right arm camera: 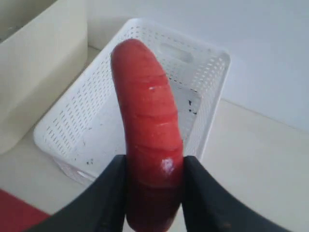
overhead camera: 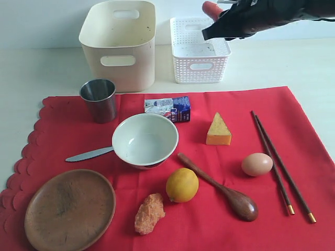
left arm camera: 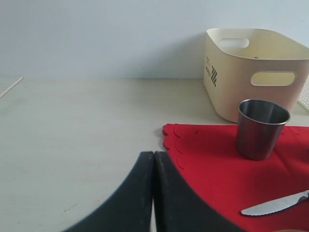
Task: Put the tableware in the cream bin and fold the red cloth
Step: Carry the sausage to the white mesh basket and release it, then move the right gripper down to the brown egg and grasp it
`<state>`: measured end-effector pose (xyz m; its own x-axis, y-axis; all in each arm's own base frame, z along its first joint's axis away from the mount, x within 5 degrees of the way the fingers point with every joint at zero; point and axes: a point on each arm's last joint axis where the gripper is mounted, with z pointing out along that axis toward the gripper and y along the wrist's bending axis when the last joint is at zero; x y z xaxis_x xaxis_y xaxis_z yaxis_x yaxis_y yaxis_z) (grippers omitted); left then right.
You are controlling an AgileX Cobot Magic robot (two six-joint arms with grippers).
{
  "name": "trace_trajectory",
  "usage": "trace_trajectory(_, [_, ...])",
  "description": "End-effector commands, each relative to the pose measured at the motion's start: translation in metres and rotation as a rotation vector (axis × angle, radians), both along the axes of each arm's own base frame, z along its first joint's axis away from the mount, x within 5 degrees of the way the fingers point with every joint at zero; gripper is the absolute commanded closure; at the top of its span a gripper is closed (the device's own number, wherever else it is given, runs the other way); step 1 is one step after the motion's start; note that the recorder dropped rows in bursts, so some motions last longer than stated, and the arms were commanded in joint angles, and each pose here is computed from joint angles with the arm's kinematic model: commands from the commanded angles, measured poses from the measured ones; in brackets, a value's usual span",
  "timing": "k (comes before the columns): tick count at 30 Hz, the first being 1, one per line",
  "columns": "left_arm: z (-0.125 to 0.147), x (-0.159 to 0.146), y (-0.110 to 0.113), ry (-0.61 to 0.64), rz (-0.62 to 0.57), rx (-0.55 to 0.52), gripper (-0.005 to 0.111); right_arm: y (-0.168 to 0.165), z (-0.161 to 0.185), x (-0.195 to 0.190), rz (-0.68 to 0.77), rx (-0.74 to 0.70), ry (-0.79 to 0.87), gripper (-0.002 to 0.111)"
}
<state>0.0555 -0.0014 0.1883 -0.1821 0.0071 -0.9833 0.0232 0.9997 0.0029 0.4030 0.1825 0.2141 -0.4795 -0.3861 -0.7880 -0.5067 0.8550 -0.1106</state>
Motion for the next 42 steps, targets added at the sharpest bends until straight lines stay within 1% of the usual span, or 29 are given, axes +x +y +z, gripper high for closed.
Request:
trace_trajectory(1, [0.002,0.0,0.0,-0.015,-0.004,-0.001,0.104,0.012,-0.014,0.027,0.012,-0.014,0.025,0.108])
trace_trajectory(5, [0.002,0.0,0.0,-0.015,-0.004,-0.001,0.104,0.023,-0.034,0.049,0.014,-0.017,0.035,0.108])
trace_trajectory(12, [0.002,0.0,0.0,-0.015,-0.004,-0.001,0.104,0.028,-0.057,0.061,0.013,-0.025,0.051,0.108])
trace_trajectory(15, [0.002,0.0,0.0,-0.015,-0.004,-0.001,0.104,0.028,-0.065,0.062,0.012,-0.03,0.057,0.103])
trace_trajectory(18, [0.002,0.0,0.0,-0.015,-0.004,-0.001,0.104,0.028,-0.069,0.063,0.01,-0.029,0.051,0.091])
trace_trajectory(23, [0.002,0.0,0.0,-0.015,-0.004,-0.001,0.104,0.028,-0.069,0.064,0.009,-0.026,0.042,0.065])
trace_trajectory(26, [0.002,0.0,0.0,-0.015,-0.004,-0.001,0.104,0.028,-0.069,0.064,0.008,-0.025,0.039,0.054])
trace_trajectory(27, [0.002,0.0,0.0,-0.015,-0.004,-0.001,0.104,0.028,-0.069,0.064,0.008,-0.025,0.039,0.047])
trace_trajectory(28, [0.002,0.0,0.0,-0.015,-0.004,-0.001,0.104,0.028,-0.069,0.064,0.008,-0.025,0.039,0.044])
trace_trajectory(29, [0.002,0.0,0.0,-0.015,-0.004,-0.001,0.104,0.028,-0.069,0.064,0.009,-0.026,0.044,0.039])
trace_trajectory(30, [0.002,0.0,0.0,-0.015,-0.004,-0.001,0.104,0.028,-0.069,0.063,0.005,-0.024,0.052,0.037])
trace_trajectory(32, [0.002,0.0,0.0,-0.015,-0.004,-0.001,0.104,0.028,-0.061,0.061,0.003,-0.017,0.062,0.037])
trace_trajectory(35, [0.002,0.0,0.0,-0.015,-0.004,-0.001,0.104,0.025,-0.018,0.052,0.027,-0.022,0.045,0.037])
trace_trajectory(36, [0.002,0.0,0.0,-0.015,-0.004,-0.001,0.104,0.022,0.007,0.045,0.032,-0.012,0.025,0.037])
trace_trajectory(37, [0.002,0.0,0.0,-0.015,-0.004,-0.001,0.104,0.021,0.019,0.041,0.035,-0.009,0.02,0.038])
trace_trajectory(38, [0.002,0.0,0.0,-0.015,-0.004,-0.001,0.104,0.018,0.04,0.034,0.04,-0.003,0.015,0.04])
trace_trajectory(39, [0.002,0.0,0.0,-0.015,-0.004,-0.001,0.104,0.016,0.05,0.029,0.044,-0.002,0.015,0.042])
trace_trajectory(40, [0.002,0.0,0.0,-0.015,-0.004,-0.001,0.104,0.013,0.066,0.02,0.052,-0.004,0.025,0.047])
trace_trajectory(41, [0.002,0.0,0.0,-0.015,-0.004,-0.001,0.104,0.011,0.074,0.015,0.055,-0.006,0.031,0.051])
trace_trajectory(42, [0.002,0.0,0.0,-0.015,-0.004,-0.001,0.104,0.008,0.085,0.006,0.061,-0.009,0.043,0.059])
